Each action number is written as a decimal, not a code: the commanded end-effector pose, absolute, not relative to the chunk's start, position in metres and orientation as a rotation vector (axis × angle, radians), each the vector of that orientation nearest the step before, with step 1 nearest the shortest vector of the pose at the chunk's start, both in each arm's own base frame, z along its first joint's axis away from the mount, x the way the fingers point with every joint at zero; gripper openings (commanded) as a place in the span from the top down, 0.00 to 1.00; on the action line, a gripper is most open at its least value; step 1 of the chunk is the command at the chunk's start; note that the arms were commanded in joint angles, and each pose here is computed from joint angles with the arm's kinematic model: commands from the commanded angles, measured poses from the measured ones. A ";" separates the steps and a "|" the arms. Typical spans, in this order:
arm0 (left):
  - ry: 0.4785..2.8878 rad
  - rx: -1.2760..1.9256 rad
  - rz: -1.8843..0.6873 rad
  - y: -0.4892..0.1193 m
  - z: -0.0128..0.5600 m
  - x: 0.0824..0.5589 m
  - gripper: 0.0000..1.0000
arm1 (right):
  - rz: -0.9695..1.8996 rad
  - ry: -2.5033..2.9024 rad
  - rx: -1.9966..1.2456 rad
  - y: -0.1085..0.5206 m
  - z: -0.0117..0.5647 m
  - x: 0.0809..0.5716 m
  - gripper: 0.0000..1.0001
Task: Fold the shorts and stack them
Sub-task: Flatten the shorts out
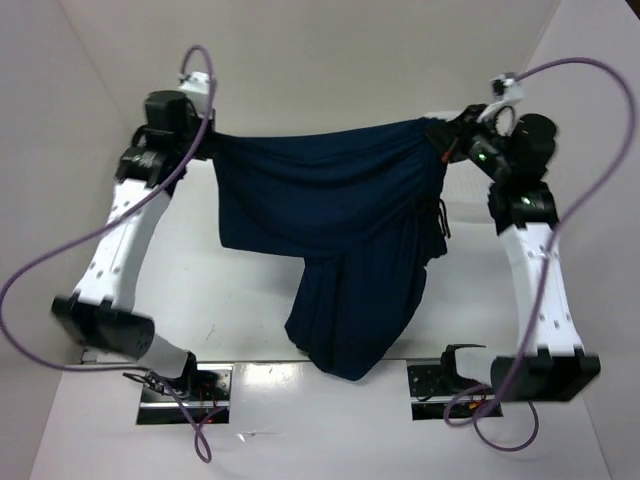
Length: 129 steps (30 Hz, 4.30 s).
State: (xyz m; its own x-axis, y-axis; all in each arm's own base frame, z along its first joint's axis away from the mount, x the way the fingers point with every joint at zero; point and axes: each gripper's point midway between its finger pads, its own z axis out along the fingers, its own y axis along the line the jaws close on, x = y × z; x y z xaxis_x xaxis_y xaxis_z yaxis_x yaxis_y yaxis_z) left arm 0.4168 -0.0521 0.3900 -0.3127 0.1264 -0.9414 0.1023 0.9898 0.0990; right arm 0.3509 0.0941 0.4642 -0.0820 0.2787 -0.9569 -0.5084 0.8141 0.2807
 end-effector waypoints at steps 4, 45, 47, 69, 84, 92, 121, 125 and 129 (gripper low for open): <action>2.122 0.190 -0.016 -0.048 0.275 0.490 1.00 | 0.655 1.740 -0.054 0.078 0.352 0.434 1.00; 2.454 1.021 -0.222 -0.260 0.073 0.304 0.40 | -0.018 2.229 -0.374 0.077 0.145 0.419 0.21; 2.416 1.036 -0.214 -0.273 0.066 0.308 0.40 | -0.050 2.256 -0.355 0.067 0.132 0.411 0.23; 2.504 1.201 -0.387 -0.296 0.064 0.263 0.41 | -0.149 2.418 -0.466 0.044 0.041 0.385 0.26; 2.547 1.225 -0.342 -0.300 0.025 0.267 0.49 | -0.118 2.447 -0.501 0.044 0.028 0.362 0.26; 2.548 1.220 -0.321 -0.299 0.018 0.269 0.72 | -0.122 2.454 -0.514 0.043 0.025 0.357 0.26; 2.432 1.183 -0.028 -0.294 0.013 0.291 0.59 | -0.100 2.397 -0.549 0.045 0.039 0.347 0.25; 2.416 1.162 0.012 -0.289 0.019 0.295 0.59 | -0.108 2.391 -0.570 0.043 0.039 0.342 0.25; 2.418 1.163 0.013 -0.288 0.024 0.294 0.54 | -0.112 2.388 -0.582 0.042 0.039 0.340 0.25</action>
